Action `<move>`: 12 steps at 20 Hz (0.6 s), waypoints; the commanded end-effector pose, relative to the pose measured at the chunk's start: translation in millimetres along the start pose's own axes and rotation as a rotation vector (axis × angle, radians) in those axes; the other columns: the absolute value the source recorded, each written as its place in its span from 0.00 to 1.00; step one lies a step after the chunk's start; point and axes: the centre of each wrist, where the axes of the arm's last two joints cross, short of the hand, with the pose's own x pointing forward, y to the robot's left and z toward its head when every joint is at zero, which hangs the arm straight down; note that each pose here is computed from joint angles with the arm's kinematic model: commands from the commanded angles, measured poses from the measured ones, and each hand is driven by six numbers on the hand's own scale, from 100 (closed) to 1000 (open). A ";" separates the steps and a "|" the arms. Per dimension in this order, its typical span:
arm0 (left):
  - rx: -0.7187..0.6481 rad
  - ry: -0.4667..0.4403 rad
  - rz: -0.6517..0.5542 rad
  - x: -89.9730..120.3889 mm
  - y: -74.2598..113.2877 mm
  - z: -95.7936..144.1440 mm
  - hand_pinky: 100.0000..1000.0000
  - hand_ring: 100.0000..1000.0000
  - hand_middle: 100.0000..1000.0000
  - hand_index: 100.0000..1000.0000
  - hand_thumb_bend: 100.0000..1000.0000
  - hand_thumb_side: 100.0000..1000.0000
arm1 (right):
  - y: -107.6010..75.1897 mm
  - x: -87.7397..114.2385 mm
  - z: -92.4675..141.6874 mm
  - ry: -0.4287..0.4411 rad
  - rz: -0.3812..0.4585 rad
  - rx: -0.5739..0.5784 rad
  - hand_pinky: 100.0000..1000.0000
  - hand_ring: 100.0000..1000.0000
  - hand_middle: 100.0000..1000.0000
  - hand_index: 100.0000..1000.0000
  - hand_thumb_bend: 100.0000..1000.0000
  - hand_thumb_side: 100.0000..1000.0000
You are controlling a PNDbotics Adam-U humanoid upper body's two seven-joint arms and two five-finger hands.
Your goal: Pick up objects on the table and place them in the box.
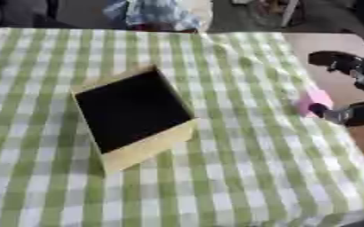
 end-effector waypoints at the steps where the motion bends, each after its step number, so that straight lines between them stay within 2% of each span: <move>1: -0.019 -0.020 -0.031 7.4 4.3 -4.5 0.88 0.73 0.81 0.79 0.20 0.86 | -14.5 -13.0 5.4 0.033 0.028 0.030 0.77 0.90 0.95 1.00 0.24 0.59; 7: -0.020 -0.017 -0.031 7.2 4.3 -4.2 0.88 0.73 0.81 0.79 0.19 0.86 | -10.6 -23.2 8.7 0.054 0.012 0.067 0.77 0.90 0.95 1.00 0.25 0.59; 12: -0.024 -0.016 -0.029 7.1 3.9 -4.2 0.88 0.73 0.81 0.79 0.19 0.86 | -8.8 -28.8 7.9 0.063 0.021 0.161 0.77 0.90 0.92 1.00 0.27 0.59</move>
